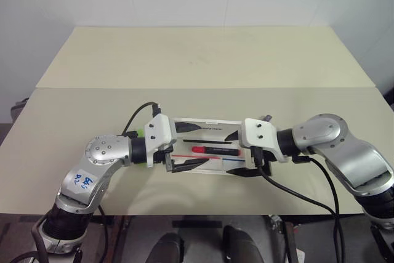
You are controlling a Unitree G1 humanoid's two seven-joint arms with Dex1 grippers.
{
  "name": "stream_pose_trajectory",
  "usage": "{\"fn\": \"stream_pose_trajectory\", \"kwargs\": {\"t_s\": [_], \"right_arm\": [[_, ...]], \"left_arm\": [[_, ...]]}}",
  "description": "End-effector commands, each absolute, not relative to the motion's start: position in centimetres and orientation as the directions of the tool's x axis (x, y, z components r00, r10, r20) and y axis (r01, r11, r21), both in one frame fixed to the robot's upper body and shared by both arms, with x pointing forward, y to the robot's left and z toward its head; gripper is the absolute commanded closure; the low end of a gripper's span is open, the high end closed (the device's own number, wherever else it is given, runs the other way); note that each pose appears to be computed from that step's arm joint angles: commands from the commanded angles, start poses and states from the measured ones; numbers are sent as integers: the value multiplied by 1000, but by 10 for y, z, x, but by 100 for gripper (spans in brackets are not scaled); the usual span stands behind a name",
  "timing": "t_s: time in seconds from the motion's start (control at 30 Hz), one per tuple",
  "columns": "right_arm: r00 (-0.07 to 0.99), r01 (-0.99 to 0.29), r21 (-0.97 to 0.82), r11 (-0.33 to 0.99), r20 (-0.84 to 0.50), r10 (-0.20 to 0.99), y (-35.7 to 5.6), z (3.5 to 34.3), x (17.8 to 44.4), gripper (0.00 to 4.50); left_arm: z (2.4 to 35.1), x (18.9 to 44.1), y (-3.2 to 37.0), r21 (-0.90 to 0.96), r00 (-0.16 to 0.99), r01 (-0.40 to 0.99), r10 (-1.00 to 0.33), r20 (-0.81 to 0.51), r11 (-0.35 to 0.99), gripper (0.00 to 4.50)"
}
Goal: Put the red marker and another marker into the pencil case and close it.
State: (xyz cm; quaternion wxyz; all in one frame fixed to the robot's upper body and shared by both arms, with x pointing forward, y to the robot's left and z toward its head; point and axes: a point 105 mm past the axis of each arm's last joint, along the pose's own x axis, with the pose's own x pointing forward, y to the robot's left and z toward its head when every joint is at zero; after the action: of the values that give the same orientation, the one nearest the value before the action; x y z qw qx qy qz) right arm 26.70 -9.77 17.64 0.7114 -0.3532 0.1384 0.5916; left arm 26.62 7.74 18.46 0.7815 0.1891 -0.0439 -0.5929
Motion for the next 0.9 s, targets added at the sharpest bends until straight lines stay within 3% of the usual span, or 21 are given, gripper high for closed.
{"fn": "stream_pose_trajectory", "kwargs": {"t_s": [0.03, 0.33, 0.9], "right_arm": [[276, -927, -372, 46, -595, 754, -101, 191, 258, 3], [351, -912, -388, 129, -581, 735, -115, 201, 255, 3], [542, -829, -463, 313, -526, 656, -157, 207, 268, 3]], "left_arm": [[192, 265, 75, 378, 277, 902, -951, -136, 209, 26], [194, 268, 79, 375, 285, 901, -950, -131, 219, 26], [217, 272, 96, 421, 416, 837, -906, -74, 350, 26]]}}
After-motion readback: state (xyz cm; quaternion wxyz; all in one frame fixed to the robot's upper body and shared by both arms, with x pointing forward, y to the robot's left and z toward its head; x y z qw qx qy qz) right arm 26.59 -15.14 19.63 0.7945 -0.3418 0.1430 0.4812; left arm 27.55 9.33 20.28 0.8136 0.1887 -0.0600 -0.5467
